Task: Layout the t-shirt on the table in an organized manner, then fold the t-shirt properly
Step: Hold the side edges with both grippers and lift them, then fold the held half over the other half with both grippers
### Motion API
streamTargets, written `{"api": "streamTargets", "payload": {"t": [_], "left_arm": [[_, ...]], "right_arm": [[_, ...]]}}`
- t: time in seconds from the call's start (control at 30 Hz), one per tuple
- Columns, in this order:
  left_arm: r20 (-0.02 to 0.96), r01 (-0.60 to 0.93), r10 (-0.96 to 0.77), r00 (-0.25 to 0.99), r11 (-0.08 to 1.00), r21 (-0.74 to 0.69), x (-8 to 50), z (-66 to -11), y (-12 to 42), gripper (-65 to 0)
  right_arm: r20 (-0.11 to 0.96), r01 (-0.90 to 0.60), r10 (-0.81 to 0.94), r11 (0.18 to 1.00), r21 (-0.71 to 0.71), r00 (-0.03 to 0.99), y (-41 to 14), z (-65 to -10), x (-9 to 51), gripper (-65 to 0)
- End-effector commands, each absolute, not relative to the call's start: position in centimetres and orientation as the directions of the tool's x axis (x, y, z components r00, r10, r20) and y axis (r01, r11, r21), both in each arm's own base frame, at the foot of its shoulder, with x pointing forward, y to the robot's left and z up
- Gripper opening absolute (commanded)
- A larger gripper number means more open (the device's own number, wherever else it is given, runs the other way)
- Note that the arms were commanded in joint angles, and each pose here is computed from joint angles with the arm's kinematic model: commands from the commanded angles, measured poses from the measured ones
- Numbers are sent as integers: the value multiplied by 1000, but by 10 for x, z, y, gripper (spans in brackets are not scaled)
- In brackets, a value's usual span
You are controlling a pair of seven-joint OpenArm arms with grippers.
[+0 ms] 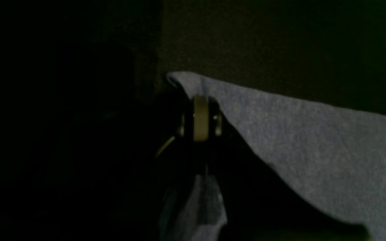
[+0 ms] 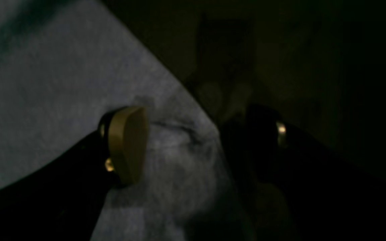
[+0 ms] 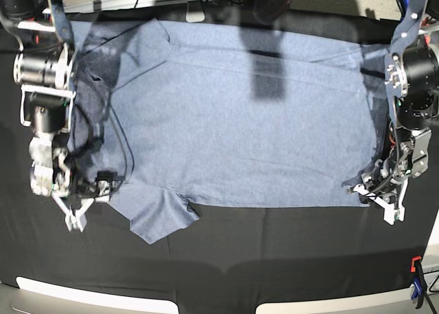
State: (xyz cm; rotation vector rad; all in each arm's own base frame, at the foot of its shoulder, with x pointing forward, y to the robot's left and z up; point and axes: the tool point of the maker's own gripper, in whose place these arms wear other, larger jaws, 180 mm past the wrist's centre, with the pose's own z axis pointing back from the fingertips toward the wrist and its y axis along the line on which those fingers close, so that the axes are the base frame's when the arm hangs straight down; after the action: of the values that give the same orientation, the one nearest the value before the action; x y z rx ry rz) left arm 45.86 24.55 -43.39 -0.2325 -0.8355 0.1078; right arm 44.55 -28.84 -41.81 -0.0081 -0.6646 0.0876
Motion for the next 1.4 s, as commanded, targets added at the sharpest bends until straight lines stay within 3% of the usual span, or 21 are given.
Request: {"api": "streamTargets", "payload": {"t": [0.0, 0.07, 0.13, 0.37, 0.6, 0.9, 1.07, 1.37], "left_arm": [[721, 5, 171, 672, 972, -235, 463, -427, 248, -650], [721, 6, 171, 671, 972, -235, 463, -427, 248, -650], [721, 6, 170, 672, 972, -235, 463, -427, 248, -650], [725, 5, 172, 667, 972, -235, 464, -427, 248, -650], [780, -10, 279, 560, 944, -330, 481, -402, 246, -650], [831, 30, 282, 479, 941, -337, 483, -371, 247, -650], [889, 83, 210, 406, 961, -265, 462, -358, 245, -650], [921, -71, 303, 246, 953, -295, 439, -311, 297, -650]], "right_arm": [[634, -75, 92, 996, -54, 768, -296, -402, 456, -205], [627, -82, 93, 996, -46, 774, -294, -406, 452, -213], [621, -95, 106, 994, -51, 777, -292, -408, 451, -268], [593, -172, 233, 972, -159, 771, -285, -413, 453, -640], [563, -87, 294, 927, -365, 773, -315, -408, 457, -650], [589, -36, 268, 926, -375, 762, -338, -396, 453, -650], [623, -59, 329, 909, -413, 710, -337, -381, 447, -650], [668, -87, 399, 889, -449, 628, -308, -364, 434, -650]]}}
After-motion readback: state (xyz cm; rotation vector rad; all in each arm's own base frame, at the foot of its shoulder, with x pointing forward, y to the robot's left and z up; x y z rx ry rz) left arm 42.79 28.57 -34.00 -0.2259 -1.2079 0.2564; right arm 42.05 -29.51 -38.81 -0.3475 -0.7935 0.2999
